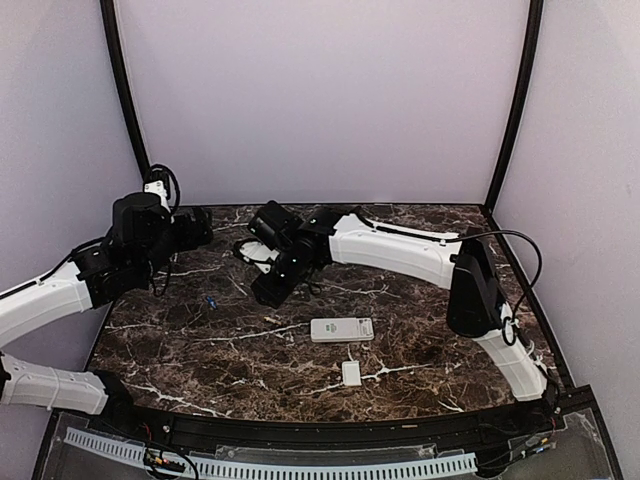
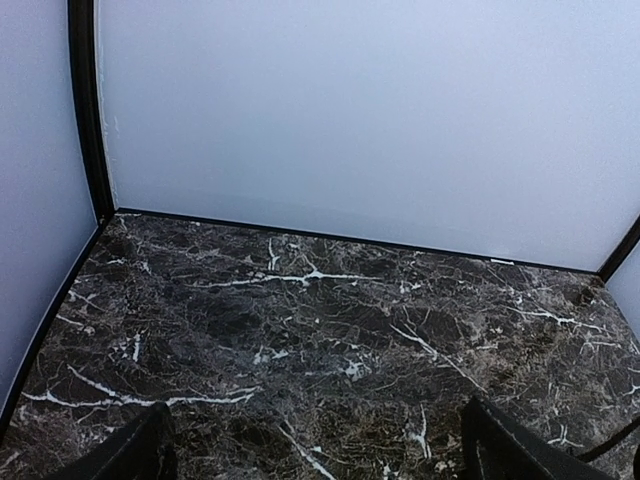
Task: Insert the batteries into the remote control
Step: Pick up the battery at the center of the board.
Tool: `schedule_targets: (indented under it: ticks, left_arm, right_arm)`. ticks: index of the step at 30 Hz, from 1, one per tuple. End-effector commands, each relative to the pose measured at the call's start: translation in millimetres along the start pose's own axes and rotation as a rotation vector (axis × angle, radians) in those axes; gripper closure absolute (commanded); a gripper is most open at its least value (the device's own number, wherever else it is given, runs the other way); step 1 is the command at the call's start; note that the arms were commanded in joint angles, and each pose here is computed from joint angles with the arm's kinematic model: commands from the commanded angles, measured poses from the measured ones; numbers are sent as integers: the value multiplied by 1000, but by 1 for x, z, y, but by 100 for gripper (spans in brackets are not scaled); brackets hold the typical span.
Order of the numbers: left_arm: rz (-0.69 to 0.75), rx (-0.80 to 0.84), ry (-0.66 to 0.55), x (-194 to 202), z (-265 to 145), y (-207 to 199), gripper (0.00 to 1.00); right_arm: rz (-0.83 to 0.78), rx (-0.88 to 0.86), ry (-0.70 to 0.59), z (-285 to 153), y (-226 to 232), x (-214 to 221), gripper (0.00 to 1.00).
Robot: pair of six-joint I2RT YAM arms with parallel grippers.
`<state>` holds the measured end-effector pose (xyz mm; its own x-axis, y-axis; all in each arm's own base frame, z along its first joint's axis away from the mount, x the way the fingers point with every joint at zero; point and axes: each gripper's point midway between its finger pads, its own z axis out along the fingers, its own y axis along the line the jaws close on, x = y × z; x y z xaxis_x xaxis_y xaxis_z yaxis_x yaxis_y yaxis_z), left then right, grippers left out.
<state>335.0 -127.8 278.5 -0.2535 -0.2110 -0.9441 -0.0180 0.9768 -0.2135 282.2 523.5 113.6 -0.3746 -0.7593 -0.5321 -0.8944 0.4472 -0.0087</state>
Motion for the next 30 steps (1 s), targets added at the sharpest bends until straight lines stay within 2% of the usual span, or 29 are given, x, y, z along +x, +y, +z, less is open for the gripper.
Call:
schedule_targets:
  ticks: [1, 10, 23, 27, 30]
  left_arm:
    - [-3, 4, 73, 14, -18, 14, 1]
    - [-90, 24, 74, 22, -46, 32, 4]
    - [33, 33, 120, 45, -23, 21, 3]
    - [21, 61, 120, 46, -21, 15, 3]
    - [8, 71, 119, 48, -20, 14, 3]
  right_arm:
    - [-47, 27, 102, 9, 4, 22, 41]
    - [-74, -2, 138, 38, 34, 32, 43]
    - [-148, 128, 191, 65, 11, 48, 43]
    - [-132, 89, 184, 67, 12, 47, 45]
    - [-94, 38, 198, 73, 14, 55, 50]
